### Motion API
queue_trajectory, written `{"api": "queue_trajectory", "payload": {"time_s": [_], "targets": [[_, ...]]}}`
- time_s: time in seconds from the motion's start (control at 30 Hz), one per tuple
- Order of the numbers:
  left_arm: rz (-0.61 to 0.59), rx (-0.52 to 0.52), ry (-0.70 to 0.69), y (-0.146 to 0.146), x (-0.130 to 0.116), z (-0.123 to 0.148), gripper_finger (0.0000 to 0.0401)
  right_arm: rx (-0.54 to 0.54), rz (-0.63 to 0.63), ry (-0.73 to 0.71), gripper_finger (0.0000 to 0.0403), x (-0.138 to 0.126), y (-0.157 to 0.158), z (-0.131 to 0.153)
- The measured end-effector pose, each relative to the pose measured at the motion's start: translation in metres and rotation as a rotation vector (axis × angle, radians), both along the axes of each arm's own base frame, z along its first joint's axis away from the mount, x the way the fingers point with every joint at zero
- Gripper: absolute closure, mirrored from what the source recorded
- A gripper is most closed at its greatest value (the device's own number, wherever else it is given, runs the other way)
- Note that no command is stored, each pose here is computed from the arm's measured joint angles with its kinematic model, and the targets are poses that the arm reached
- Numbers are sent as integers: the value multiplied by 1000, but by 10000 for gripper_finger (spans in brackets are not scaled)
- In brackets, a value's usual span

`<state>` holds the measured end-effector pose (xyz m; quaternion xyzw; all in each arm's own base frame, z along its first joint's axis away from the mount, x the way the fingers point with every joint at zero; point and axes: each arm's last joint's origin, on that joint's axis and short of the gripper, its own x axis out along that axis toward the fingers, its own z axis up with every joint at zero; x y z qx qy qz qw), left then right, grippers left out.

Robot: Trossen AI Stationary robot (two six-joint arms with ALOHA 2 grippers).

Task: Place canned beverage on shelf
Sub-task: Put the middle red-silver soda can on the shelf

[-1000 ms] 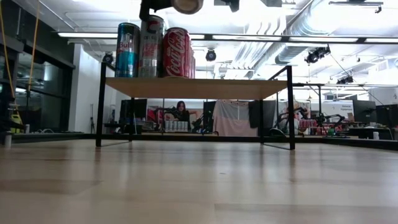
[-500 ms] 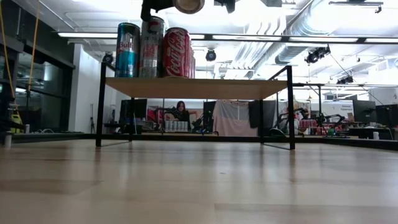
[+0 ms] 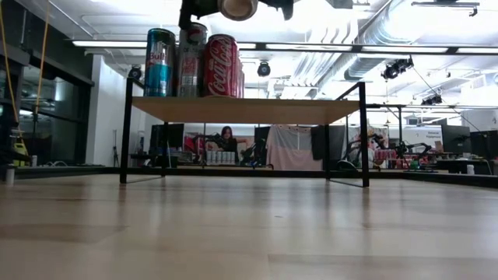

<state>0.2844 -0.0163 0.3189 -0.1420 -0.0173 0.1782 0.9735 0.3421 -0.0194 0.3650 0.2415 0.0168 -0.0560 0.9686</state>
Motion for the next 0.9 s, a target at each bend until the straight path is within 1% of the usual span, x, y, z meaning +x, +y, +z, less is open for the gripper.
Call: {"api": "queue_trajectory", "payload": {"time_s": [0.1,0.23,0.3,0.47,0.63,0.77,0.9], "targets": [[-11,-4,-3,0,0,0,206,1,1,0,68,0,0,0],[-31,-19,-9,-5,0,0,177,5,34,-5,70,1,6,0],[-44,-22,-9,-9,0,0,171,4,42,-4,75,1,10,0],[-62,-9,-6,-18,-2,0,175,-3,59,-11,83,1,20,1],[-102,11,-40,-23,-2,4,171,-42,73,-35,77,1,31,3],[-142,52,-49,-24,-1,7,169,-74,80,-72,72,4,36,4],[-166,85,-49,-26,7,14,178,-76,76,-110,71,10,36,3]]}}
